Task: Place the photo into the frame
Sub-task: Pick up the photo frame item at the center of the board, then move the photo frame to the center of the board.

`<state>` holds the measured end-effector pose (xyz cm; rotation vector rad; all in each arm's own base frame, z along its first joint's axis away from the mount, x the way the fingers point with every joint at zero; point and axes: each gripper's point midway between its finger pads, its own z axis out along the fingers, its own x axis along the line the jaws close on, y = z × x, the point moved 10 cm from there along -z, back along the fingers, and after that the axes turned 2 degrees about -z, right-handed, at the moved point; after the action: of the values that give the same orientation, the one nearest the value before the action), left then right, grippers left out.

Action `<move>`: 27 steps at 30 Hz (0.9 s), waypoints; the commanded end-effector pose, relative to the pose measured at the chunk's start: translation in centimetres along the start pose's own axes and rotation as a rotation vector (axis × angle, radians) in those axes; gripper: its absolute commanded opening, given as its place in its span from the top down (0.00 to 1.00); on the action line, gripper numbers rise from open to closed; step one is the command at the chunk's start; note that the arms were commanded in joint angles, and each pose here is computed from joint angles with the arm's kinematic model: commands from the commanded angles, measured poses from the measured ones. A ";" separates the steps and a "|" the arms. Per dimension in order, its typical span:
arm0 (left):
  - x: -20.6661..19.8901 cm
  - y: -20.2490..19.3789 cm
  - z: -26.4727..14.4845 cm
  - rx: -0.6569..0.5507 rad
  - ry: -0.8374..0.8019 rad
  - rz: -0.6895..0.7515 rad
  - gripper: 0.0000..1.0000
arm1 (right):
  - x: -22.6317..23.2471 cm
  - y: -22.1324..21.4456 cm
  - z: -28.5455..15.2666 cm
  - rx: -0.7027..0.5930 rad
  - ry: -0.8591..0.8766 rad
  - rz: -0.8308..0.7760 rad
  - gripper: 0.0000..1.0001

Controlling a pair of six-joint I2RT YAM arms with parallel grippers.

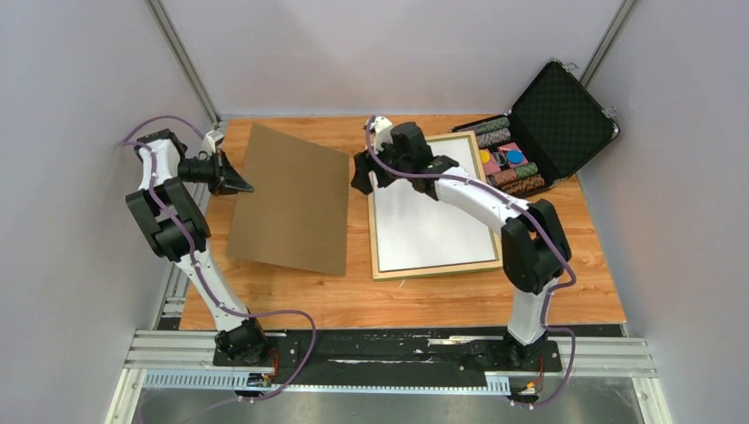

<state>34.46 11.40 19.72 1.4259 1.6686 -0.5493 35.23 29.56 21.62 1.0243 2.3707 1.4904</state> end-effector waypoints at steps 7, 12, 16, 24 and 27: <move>-1.3 0.5 -5.4 -0.103 0.151 0.155 1.00 | -7.5 0.5 -8.1 -0.082 -0.321 -0.032 0.23; -1.3 0.5 -5.8 -0.099 0.170 0.165 1.00 | -11.4 -1.4 -11.1 -0.046 -0.500 -0.023 0.24; -1.3 0.5 -6.1 -0.100 0.183 0.177 1.00 | -15.2 -3.3 -14.0 -0.017 -0.600 0.048 0.26; -1.3 0.5 -6.3 -0.098 0.185 0.181 1.00 | -19.0 -6.5 -17.4 0.047 -0.700 0.081 0.29; -1.2 0.5 -6.3 -0.098 0.185 0.179 1.00 | -20.0 -7.4 -17.8 0.064 -0.711 0.104 0.32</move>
<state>33.22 13.79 21.83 1.4674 1.7276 -0.4755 38.57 2.85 18.68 1.4679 1.8951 0.8543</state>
